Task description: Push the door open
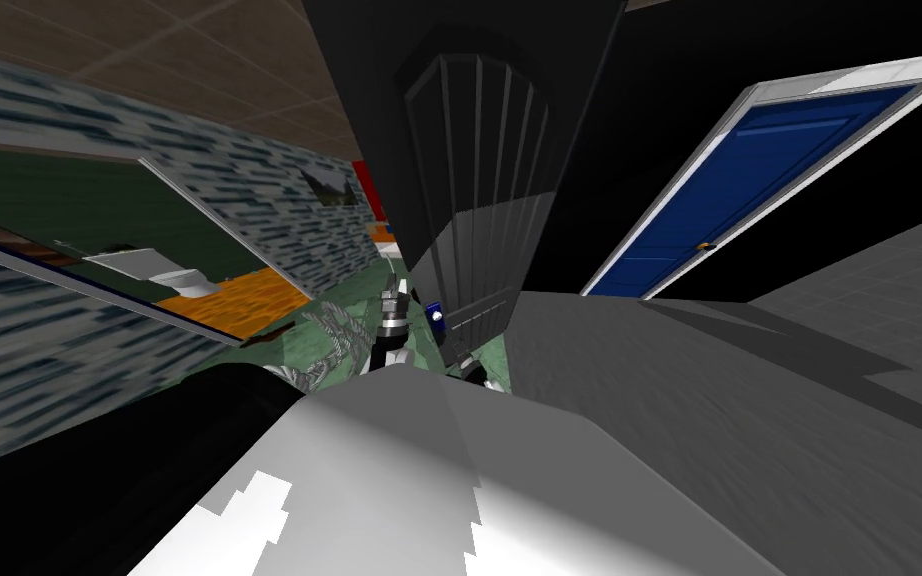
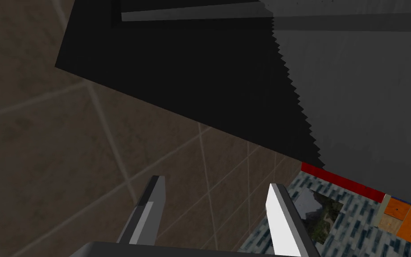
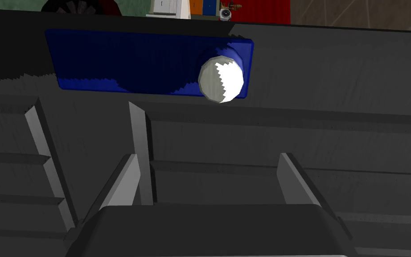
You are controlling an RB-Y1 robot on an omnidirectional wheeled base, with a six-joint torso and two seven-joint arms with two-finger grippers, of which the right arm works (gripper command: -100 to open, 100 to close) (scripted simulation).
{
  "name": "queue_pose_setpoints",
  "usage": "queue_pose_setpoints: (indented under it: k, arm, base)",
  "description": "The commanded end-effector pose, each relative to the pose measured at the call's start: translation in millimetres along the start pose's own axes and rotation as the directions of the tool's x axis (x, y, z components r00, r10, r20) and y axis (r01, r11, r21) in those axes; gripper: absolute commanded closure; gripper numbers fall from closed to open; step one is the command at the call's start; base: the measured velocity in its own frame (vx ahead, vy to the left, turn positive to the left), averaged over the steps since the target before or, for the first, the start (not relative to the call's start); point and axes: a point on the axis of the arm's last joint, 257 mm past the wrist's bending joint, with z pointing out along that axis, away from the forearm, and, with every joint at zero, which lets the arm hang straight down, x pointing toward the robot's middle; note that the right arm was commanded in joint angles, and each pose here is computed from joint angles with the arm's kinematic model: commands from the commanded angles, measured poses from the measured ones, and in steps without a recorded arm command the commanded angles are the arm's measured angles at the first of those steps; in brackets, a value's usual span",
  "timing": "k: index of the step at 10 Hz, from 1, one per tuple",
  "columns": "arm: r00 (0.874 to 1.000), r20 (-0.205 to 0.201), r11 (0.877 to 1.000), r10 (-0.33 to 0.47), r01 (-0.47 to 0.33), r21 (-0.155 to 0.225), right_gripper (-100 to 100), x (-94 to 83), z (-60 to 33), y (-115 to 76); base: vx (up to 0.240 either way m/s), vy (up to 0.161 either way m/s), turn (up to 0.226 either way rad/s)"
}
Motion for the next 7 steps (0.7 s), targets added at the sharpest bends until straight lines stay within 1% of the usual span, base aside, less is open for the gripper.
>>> queue_pose_setpoints:
  k: [1, 3, 5, 6, 7]
  arm:
    - [1.000, 0.001, 1.000, -0.005, 0.005, 0.004, -100, -4.6, 0.7, -1.8]
    - [1.000, 0.007, 1.000, 0.002, -0.002, -0.004, -100, -5.5, 7.1, 3.8]
    - [1.000, 0.014, 0.999, 0.022, -0.021, -0.025, -100, -2.6, 17.5, 16.2]
    - [0.999, 0.017, 0.999, 0.031, -0.030, -0.035, -100, -1.0, 21.7, 21.8]
    - [1.000, 0.015, 0.999, 0.025, -0.025, -0.029, -100, -2.9, 19.4, 19.7]
  base:
    - [0.182, 0.186, 0.006]
    - [0.135, 0.170, 0.019]
    - [0.134, 0.182, 0.013]
    - [0.073, 0.101, 0.003]
    - [0.035, 0.049, 0.000]
